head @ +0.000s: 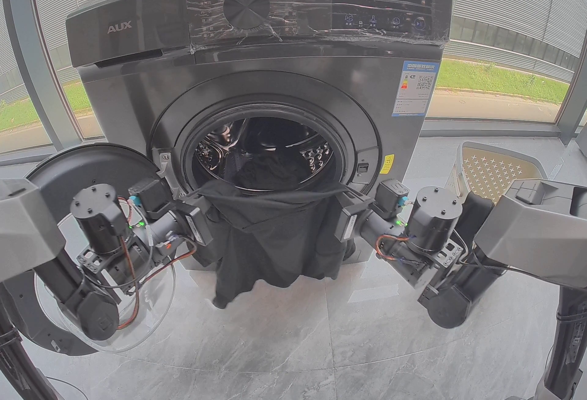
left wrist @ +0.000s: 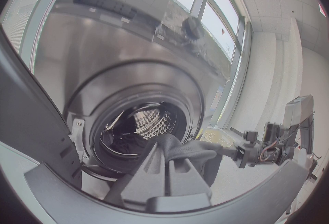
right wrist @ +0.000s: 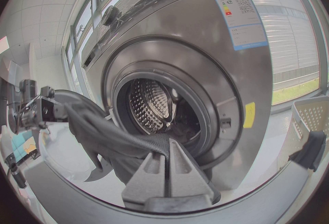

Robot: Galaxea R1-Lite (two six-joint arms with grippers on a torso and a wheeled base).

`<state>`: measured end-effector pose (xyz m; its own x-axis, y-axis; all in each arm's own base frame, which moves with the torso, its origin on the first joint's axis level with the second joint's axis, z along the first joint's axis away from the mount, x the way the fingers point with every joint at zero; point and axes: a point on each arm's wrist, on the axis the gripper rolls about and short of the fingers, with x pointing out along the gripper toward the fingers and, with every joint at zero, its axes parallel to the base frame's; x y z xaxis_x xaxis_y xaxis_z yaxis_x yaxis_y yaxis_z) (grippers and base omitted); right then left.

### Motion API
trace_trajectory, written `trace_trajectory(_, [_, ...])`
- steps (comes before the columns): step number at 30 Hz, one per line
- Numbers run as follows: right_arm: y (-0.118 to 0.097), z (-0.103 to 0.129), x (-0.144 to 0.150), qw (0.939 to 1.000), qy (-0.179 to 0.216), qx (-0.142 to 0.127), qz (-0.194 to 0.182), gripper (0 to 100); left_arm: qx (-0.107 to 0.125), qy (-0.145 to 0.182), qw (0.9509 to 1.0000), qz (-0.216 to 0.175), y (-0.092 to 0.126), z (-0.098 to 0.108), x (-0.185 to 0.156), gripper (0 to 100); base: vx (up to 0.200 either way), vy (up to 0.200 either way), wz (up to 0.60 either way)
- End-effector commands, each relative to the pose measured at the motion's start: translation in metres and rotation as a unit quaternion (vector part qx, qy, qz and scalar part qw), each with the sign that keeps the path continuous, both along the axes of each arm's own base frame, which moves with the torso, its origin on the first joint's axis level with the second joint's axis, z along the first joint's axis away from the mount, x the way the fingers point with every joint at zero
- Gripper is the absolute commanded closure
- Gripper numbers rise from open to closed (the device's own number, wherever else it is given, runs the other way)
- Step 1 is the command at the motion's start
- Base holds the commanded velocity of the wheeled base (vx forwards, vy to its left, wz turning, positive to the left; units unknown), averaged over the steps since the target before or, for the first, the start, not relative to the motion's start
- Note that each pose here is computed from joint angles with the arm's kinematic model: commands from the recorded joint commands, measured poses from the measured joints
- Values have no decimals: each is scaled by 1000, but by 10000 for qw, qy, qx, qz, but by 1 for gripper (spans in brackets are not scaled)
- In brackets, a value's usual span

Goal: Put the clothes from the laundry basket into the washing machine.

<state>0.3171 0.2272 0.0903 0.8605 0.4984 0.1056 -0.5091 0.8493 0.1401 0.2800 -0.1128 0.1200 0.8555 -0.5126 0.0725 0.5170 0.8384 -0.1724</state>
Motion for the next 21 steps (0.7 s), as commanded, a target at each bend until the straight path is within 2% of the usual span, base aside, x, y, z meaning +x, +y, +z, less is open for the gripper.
trace_trajectory(1, [-29, 8, -37, 9995, 295, 44, 136, 100, -402, -523, 9978, -57, 23, 44, -33, 100, 0, 0, 0])
trace_trajectory(6, [-38, 8, -51, 9984, 517, 100, 190, 100, -384, -561, 9977, 53, 28, 45, -30, 100, 0, 0, 0])
trace_trajectory(21, [-36, 52, -59, 9983, -146, 493, 264, 100, -347, -585, 9975, 174, 33, 45, -32, 100, 0, 0, 0])
